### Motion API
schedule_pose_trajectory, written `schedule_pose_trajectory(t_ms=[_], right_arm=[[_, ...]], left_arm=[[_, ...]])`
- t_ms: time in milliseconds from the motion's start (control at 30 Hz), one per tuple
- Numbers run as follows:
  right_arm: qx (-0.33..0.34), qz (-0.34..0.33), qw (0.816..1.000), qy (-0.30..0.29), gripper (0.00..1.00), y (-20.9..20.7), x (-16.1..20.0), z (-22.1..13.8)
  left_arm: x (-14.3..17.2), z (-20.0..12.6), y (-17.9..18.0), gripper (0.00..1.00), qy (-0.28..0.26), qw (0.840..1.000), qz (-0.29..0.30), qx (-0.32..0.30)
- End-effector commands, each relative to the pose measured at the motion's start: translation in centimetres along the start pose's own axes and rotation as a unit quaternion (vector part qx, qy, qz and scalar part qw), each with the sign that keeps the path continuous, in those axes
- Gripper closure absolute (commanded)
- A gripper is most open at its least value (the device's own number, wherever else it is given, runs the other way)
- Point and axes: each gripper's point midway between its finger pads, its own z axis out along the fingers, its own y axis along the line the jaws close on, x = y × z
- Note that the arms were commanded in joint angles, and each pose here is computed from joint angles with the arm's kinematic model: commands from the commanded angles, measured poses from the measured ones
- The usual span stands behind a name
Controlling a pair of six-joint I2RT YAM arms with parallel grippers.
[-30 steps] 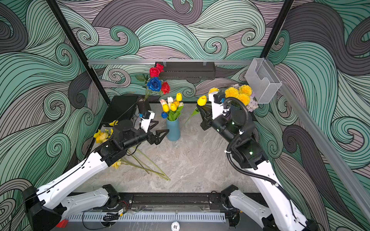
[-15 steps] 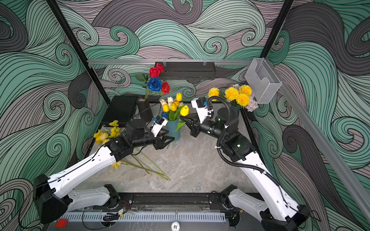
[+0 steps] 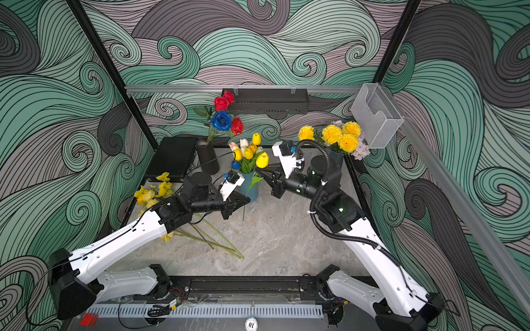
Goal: Pick out yellow flowers from the vase
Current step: Place the flower at the center of the board.
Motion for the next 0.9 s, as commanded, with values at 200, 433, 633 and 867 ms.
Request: schedule_pose_trajectory(t_ms=[200,433,633,867], right_arm=[[0.049,-0.044,0.997,-0.036,0.54,-0.6,-0.2,-1.8],[0.139,-0.063,0.986,-0.074,0.42,-3.0,0.6,-4.1],[0.157,-0.047,0.985,-0.062,0.41,-4.2,2.3,-3.6],[0.141,0.013,0.989,-0.052,0.45,-5.2,4.0,-1.2]], left_arm=[[-0.2,-1.2,1.6,1.0,-0.024,0.998,-0.027,-0.059],[3.7,-6.0,6.0,1.0,-0.056,0.965,-0.134,-0.219],[8.8,-8.4,7.7,1.0,-0.03,0.934,-0.217,-0.283],[12.5,-7.7,10.2,1.0,-0.031,0.887,-0.34,-0.31]])
